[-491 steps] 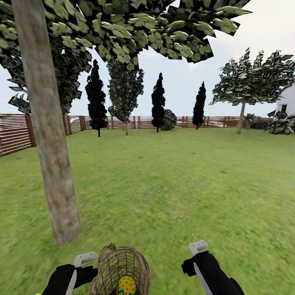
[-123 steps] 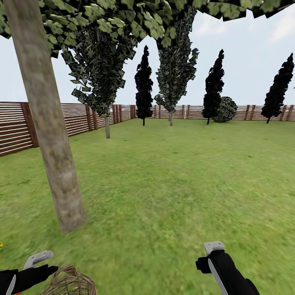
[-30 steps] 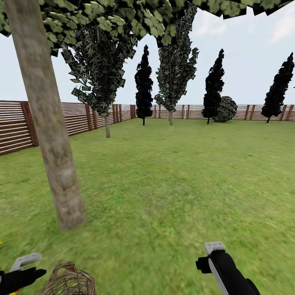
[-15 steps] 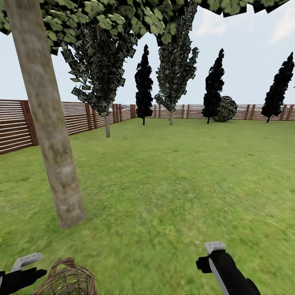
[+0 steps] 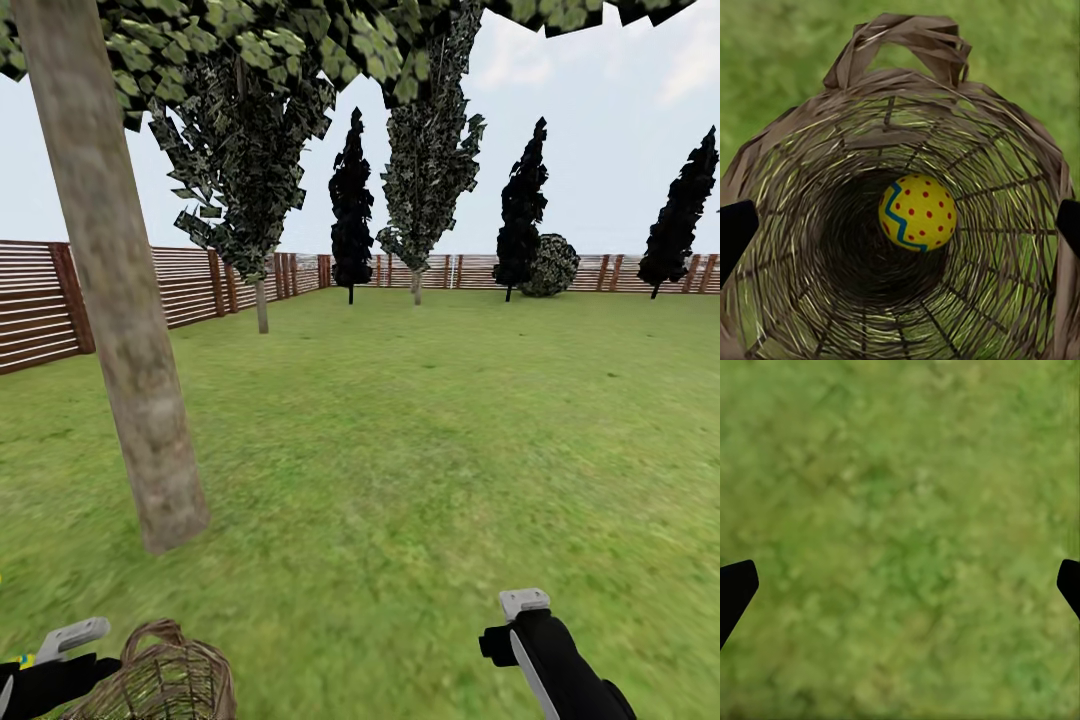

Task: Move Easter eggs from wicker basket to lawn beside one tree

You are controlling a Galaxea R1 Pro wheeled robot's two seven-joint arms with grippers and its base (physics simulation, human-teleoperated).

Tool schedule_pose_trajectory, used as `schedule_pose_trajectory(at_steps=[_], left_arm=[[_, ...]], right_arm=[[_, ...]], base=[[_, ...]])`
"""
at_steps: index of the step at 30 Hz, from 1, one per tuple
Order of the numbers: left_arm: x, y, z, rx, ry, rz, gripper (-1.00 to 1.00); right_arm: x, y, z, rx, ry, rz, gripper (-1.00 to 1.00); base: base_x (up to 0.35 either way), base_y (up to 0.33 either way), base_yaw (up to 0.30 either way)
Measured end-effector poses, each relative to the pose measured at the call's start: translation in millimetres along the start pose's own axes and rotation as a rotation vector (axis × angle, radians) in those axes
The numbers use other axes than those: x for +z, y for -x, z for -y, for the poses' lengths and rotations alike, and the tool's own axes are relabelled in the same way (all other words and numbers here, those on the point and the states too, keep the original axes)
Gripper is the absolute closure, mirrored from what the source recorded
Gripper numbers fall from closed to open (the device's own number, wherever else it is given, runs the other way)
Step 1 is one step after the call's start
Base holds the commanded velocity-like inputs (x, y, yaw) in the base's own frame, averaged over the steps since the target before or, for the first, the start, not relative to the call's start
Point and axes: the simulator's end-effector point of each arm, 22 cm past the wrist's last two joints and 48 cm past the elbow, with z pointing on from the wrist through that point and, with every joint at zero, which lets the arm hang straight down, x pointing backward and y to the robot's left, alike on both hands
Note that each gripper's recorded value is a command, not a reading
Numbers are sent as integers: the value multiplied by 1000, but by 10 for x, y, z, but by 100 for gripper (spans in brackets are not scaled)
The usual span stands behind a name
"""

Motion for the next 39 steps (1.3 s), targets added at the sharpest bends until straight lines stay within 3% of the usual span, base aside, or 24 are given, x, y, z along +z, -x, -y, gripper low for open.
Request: schedule_pose_trajectory(at_steps=[28,35,39], left_arm=[[438,-406,-108,-1,-1,-1,-100],[591,-564,-26,-5,-16,-6,-100],[655,-625,-95,-6,9,-6,-100]], right_arm=[[452,-392,-113,-1,3,-2,-100],[564,-493,-144,-1,4,-2,-100],[629,-552,-157,-1,4,-1,-100]], base=[[0,0,0],[0,0,0],[0,0,0]])
